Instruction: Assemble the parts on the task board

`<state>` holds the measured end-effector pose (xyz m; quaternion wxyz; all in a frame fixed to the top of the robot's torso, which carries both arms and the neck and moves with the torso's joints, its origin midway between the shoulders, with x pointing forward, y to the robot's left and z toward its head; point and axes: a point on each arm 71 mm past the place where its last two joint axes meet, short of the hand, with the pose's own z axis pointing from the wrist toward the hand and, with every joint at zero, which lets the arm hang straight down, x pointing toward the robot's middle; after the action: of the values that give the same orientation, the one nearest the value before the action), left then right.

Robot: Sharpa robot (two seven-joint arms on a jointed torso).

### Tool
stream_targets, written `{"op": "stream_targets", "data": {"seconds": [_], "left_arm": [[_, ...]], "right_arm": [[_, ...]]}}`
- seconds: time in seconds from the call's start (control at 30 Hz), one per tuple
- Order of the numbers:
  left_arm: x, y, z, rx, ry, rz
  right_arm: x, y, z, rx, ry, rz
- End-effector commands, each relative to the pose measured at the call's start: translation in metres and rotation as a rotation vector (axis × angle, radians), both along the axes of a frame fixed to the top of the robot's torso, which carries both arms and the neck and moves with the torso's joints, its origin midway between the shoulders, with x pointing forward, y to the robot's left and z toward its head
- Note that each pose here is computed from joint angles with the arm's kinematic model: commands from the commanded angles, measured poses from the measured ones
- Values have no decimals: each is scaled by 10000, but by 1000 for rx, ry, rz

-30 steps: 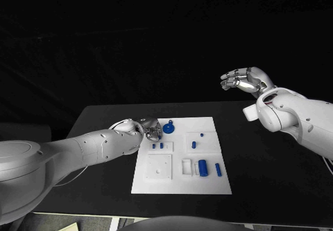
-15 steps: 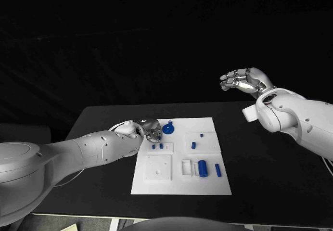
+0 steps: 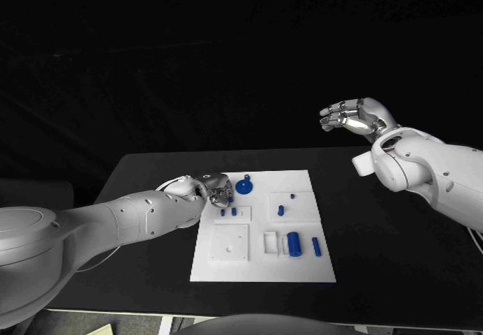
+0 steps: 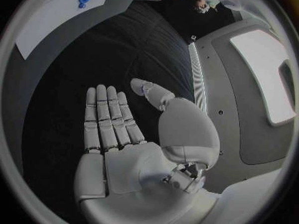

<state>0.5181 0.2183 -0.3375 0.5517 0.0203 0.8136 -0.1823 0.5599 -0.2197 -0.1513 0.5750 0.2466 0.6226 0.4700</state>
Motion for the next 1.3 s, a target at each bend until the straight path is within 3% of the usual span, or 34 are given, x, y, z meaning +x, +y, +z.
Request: {"op": "stream_targets", "data": {"seconds": [0.03, 0.37, 0.57, 0.63, 0.73, 0.77, 0.93, 1.17, 1.3], "left_arm": [[-11, 20, -23, -3, 11, 8], [-7, 95, -21, 1, 3, 26], [14, 197, -5, -15, -10, 57], [21, 256, 4, -42, -8, 85], [52, 418, 15, -196, 59, 221], [66, 490, 38, -259, 67, 274], [150, 638, 210, -474, 78, 395], [185, 589, 581, -594, 29, 315], [175, 538, 802, -693, 27, 292]], "right_arm": [[-5, 13, 0, 0, 0, 17], [-5, 2, -1, -1, 1, 14], [-1, 1, -32, -56, 27, 16], [-6, 6, -39, -145, 3, 38], [-16, 37, -50, -251, -25, 71], [-25, 58, -52, -302, -46, 88], [-47, 95, -138, -441, -56, 135], [-75, 177, -393, -723, -43, 207], [-104, 263, -550, -849, -82, 223]]}}
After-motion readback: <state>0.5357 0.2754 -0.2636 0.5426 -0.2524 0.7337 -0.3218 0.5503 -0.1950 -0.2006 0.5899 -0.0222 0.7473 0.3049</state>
